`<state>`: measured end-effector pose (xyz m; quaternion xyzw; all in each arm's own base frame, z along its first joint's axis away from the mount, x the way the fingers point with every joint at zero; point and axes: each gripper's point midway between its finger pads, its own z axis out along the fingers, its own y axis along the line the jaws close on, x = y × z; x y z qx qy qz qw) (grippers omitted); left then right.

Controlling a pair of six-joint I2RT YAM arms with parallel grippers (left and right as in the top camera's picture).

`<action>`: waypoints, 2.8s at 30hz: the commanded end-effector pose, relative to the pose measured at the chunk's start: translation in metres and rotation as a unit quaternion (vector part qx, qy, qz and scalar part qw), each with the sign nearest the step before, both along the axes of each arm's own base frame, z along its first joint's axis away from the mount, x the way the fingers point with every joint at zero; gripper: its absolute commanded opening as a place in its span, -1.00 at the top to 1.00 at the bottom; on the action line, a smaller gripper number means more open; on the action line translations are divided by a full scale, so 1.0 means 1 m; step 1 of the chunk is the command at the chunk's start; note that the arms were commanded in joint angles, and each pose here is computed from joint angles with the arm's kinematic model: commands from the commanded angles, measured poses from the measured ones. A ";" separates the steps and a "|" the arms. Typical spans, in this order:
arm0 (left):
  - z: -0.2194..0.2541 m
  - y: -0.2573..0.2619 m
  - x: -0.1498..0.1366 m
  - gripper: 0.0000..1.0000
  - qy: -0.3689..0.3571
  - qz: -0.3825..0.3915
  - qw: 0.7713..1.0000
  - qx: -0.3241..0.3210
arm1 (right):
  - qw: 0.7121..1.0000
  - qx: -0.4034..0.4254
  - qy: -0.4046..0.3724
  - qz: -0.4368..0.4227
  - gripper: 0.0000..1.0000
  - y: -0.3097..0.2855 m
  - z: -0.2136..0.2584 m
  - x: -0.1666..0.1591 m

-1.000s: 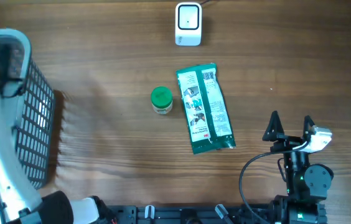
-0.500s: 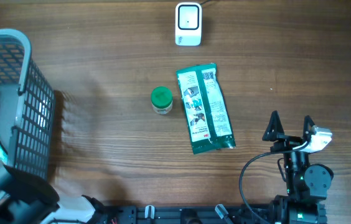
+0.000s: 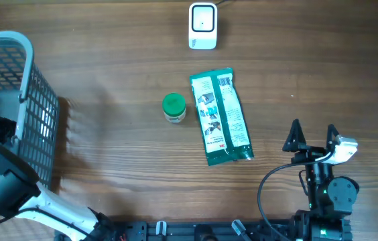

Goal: Scan the item barcode
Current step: 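Reach the left gripper into the basket and grasp the mint-green packet, then lift the mint-green packet past the scanner and drop it right of the gloves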

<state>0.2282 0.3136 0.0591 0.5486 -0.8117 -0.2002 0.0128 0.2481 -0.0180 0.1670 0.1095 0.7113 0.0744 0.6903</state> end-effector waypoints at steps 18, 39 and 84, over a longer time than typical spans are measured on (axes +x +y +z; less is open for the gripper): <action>-0.045 -0.008 -0.038 -0.42 0.024 0.022 0.999 -0.030 | 1.000 0.004 -0.001 -0.003 -0.99 0.000 0.000 0.000; 0.181 -0.120 0.159 0.92 -0.582 -0.266 0.708 -0.299 | 1.000 0.004 -0.001 -0.003 -0.99 0.000 0.000 0.000; 0.110 -0.685 0.112 0.92 -0.377 -0.756 0.261 -0.466 | 1.000 0.003 -0.001 -0.003 -0.99 0.000 0.000 0.000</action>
